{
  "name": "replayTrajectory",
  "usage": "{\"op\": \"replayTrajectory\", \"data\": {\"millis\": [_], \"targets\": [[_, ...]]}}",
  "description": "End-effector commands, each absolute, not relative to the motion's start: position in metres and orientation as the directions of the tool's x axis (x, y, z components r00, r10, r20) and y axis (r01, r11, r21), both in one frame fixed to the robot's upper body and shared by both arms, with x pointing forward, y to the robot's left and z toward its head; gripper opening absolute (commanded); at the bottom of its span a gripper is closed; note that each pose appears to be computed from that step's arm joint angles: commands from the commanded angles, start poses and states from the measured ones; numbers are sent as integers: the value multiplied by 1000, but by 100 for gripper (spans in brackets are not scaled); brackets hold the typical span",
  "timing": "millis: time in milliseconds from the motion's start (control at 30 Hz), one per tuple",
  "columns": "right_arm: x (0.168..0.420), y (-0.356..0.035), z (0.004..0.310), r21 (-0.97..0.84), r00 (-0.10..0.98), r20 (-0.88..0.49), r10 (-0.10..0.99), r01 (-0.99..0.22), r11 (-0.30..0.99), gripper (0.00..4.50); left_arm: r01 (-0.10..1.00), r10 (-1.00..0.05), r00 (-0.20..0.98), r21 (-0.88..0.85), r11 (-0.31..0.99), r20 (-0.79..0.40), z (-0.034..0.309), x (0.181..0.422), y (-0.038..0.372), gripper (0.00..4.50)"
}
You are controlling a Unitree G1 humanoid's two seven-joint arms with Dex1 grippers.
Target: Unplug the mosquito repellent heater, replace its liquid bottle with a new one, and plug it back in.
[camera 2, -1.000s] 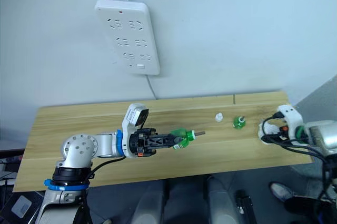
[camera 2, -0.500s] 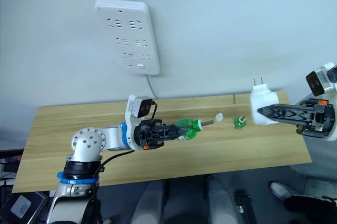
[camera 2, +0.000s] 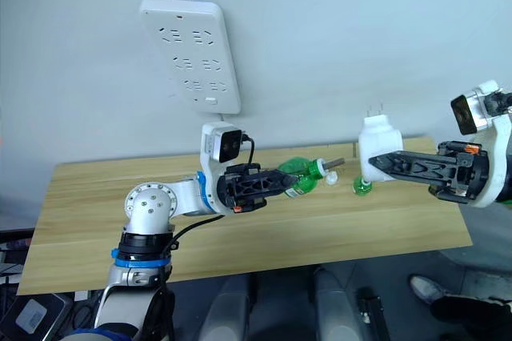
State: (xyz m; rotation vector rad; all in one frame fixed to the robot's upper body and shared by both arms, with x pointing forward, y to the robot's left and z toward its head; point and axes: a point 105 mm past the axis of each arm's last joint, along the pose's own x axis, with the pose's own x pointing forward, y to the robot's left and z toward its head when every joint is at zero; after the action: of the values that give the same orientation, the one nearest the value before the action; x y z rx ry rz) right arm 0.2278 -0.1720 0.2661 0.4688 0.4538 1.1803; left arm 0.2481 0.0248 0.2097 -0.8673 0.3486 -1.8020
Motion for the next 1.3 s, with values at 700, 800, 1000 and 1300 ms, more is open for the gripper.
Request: {"op": "replayTrajectory", "data": {"millis": [700, 800, 1000, 1300], "targets": [[213, -164, 274, 551, 218, -118, 969, -797, 247, 298, 701, -895, -225, -573, -423, 386, 211, 249, 19, 228], [215, -160, 273, 544, 221, -111, 969, -803, 245, 298, 698, -892, -238, -570, -433, 385, 211, 247, 17, 228], [215, -153, 270, 534, 217, -108, 970, -811, 241, 298, 700, -892, -248, -566, -435, 379, 211, 247, 13, 228], [213, -149, 263, 533, 209, -147, 967, -807, 255, 298, 704, -892, -250, -562, -434, 377, 210, 248, 12, 228]]}}
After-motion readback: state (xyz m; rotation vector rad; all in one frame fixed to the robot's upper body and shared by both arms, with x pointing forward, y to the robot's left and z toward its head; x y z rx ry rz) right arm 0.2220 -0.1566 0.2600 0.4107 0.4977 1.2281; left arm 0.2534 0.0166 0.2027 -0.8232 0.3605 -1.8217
